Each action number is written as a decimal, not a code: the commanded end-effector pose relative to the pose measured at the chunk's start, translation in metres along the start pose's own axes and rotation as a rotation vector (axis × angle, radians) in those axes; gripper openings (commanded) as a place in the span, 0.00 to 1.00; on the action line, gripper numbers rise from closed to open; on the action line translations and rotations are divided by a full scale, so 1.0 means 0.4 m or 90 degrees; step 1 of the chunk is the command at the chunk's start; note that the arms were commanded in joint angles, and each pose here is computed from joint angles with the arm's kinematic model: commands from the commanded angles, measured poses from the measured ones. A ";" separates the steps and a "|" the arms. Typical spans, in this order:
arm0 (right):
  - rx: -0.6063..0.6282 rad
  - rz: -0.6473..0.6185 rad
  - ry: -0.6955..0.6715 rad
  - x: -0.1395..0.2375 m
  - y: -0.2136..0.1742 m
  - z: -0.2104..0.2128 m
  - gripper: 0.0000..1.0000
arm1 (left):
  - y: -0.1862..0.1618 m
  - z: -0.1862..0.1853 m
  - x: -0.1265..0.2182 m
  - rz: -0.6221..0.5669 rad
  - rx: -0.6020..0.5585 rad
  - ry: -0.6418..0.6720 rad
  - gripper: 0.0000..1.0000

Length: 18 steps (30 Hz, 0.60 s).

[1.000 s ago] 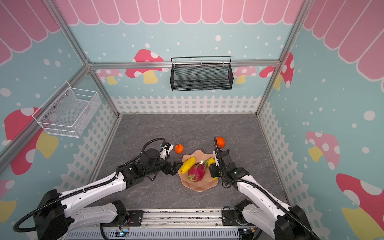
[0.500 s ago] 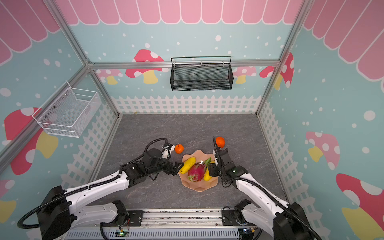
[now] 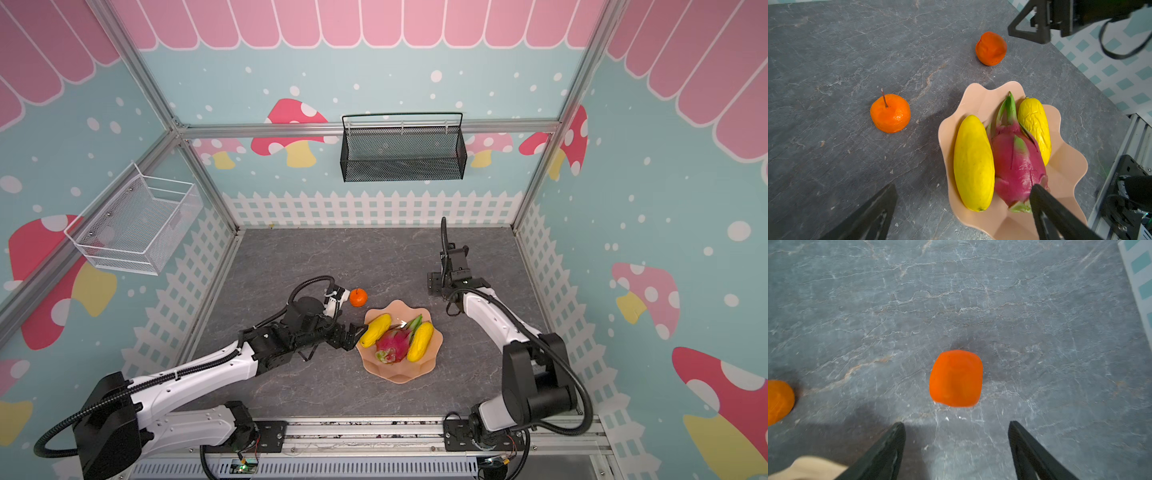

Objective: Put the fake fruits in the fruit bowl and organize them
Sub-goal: 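Reach for and grasp the large orange fruit with the right gripper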

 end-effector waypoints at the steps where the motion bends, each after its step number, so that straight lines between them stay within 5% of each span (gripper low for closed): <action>1: 0.025 -0.007 0.020 -0.056 0.036 0.009 0.83 | 0.035 -0.006 0.010 -0.027 -0.014 0.004 1.00; 12: 0.026 0.064 0.028 -0.181 -0.003 0.009 0.81 | 0.028 -0.003 -0.015 -0.007 -0.016 0.001 1.00; 18: 0.024 0.070 0.037 -0.174 -0.025 0.009 0.64 | 0.035 -0.004 -0.017 -0.009 -0.015 0.004 1.00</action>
Point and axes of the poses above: each gripper's point midway between its finger pads, its own x axis back along the fingers, its own z axis along the line the jaws close on, y = z × x, the point moved 6 cm from there along x, back along the fingers, and after that the axes turned 1 degree about -x, right-handed, at the moved point
